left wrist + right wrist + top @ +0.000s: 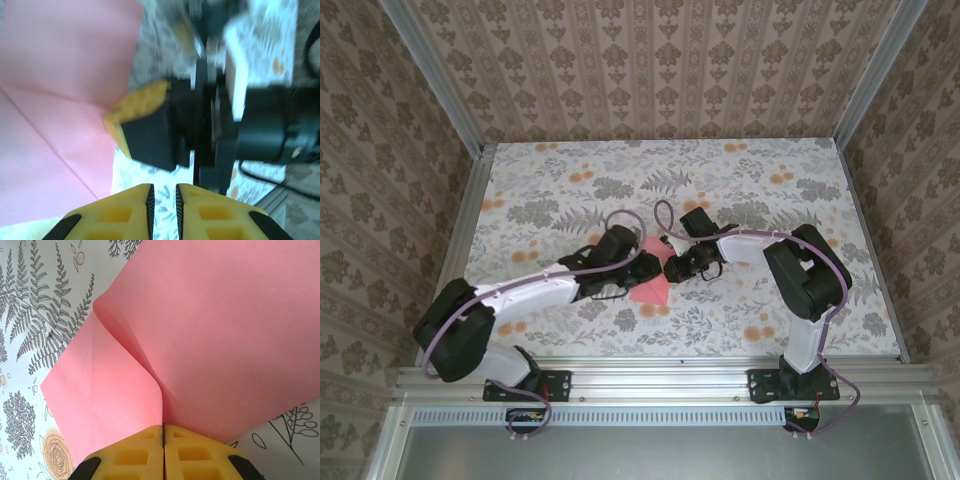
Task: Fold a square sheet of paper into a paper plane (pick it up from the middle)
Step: Fold the triangle a second time at the center of the table.
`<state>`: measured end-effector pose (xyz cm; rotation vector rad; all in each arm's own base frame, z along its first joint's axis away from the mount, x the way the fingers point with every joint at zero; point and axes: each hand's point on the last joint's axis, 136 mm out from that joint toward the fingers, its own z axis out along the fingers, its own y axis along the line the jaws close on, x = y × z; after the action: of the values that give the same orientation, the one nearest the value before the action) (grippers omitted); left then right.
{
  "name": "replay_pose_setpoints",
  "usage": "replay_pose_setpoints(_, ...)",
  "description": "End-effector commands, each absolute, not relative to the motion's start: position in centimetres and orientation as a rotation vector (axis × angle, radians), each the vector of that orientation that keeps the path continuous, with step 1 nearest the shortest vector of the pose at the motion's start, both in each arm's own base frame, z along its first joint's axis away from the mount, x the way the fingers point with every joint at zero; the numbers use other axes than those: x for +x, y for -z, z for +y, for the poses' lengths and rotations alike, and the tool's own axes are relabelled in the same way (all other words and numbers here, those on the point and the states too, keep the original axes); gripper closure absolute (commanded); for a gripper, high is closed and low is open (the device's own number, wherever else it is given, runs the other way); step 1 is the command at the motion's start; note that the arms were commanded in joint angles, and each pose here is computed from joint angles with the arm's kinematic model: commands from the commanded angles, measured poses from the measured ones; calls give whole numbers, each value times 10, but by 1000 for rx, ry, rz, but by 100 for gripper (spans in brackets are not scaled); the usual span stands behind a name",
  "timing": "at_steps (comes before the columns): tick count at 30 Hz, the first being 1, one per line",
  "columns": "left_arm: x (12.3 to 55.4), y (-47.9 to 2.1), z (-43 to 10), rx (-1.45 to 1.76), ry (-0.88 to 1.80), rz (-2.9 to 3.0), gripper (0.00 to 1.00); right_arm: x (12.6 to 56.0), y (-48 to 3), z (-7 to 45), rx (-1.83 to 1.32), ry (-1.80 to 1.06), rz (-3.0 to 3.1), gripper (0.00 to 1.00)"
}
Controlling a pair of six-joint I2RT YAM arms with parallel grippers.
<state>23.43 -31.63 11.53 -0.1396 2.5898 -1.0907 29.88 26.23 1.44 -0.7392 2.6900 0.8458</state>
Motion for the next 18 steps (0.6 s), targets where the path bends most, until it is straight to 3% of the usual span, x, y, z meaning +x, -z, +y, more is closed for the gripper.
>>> replay_pose_setpoints(1, 240, -87, -289, -186, 1007, 2645, 79, 290, 2, 253, -751, -772, 2772, 91)
replay_pose_setpoints(18, 270, -61, -316, -184, 1112, 2676, 80, 290, 3, 253, -740, -776, 2783, 91)
